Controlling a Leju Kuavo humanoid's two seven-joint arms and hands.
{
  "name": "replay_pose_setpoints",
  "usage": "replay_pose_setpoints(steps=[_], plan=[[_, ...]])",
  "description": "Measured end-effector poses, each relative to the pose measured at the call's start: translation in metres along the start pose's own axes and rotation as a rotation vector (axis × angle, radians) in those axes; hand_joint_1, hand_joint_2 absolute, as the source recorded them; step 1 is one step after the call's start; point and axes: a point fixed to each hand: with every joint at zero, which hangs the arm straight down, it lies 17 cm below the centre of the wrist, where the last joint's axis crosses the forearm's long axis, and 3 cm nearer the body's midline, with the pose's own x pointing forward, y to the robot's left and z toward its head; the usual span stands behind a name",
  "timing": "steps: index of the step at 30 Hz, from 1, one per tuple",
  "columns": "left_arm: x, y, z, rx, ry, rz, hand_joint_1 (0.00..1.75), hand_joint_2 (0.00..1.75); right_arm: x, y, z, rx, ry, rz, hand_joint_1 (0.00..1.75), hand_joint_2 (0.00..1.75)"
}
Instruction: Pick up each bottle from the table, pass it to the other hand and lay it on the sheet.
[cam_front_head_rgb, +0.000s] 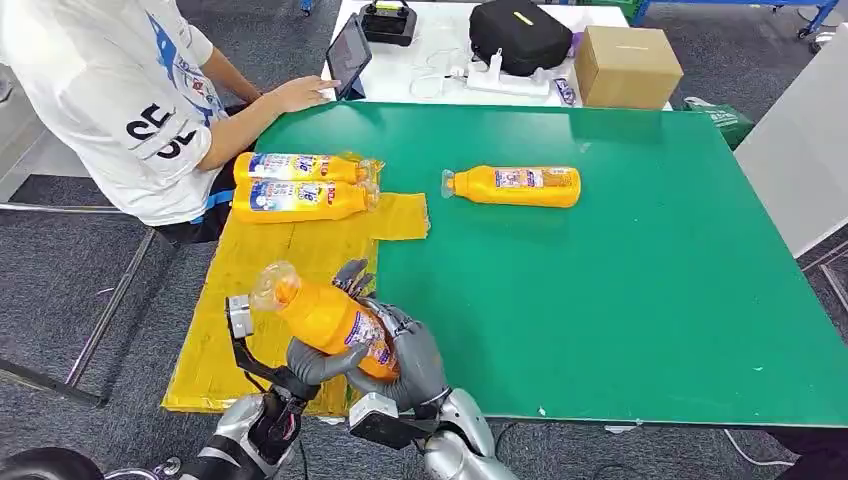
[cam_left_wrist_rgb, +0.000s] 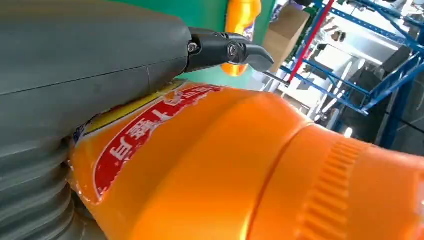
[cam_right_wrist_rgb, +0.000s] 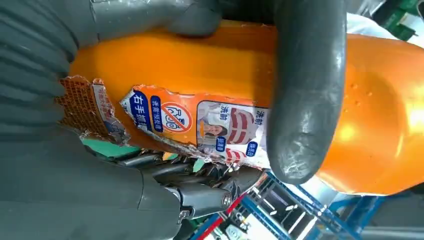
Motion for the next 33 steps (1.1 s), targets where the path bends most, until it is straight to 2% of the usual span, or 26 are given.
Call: replay_pose_setpoints(steps=[3,4,5,6,25,26,28,29,30,33], plan=[[-0.001,0.003,0.001,0.007,0.005,-0.006,0.00,1.75,-0.005,0.004,0.001,0.012,0.015,-0.004,1.75,1.75],[-0.001,0.004,0.002,0.008,0.007,-0.008,0.49,1.75,-0.006,0.005,0.002,0.015,0.019,-0.005,1.75,1.75],[-0.001,0.005,0.002,0.008,0.010,-0.009,1.22,1.75,-0.008,0.006,0.002,0.018,0.021,-0.003,1.75,1.75],[-0.001,0.005,0.003,0.008,0.013,-0.011,1.75,1.75,-0.008,0.007,0.002,0.020,0.023,-0.003,1.75,1.75],[-0.003,0.012,-0.004,0.044,0.024,-0.078,1.75,1.75,-0.010,0.007,-0.009,0.027,0.022,0.019,1.75,1.75],[-0.003,0.011,-0.004,0.043,0.024,-0.079,1.75,1.75,-0.010,0.007,-0.009,0.028,0.021,0.019,1.62,1.75],[-0.003,0.011,-0.004,0.042,0.024,-0.080,1.75,1.75,-0.011,0.007,-0.010,0.028,0.021,0.021,0.00,1.75],[-0.003,0.011,-0.004,0.042,0.022,-0.081,1.75,1.75,-0.011,0.008,-0.009,0.030,0.021,0.023,0.00,1.75],[-0.002,0.011,-0.005,0.042,0.021,-0.084,1.75,1.75,-0.010,0.008,-0.009,0.032,0.022,0.024,0.00,0.00],[0.000,0.011,-0.009,0.060,0.005,-0.107,1.75,1.75,-0.012,0.008,-0.009,0.026,0.037,0.018,0.00,0.00]])
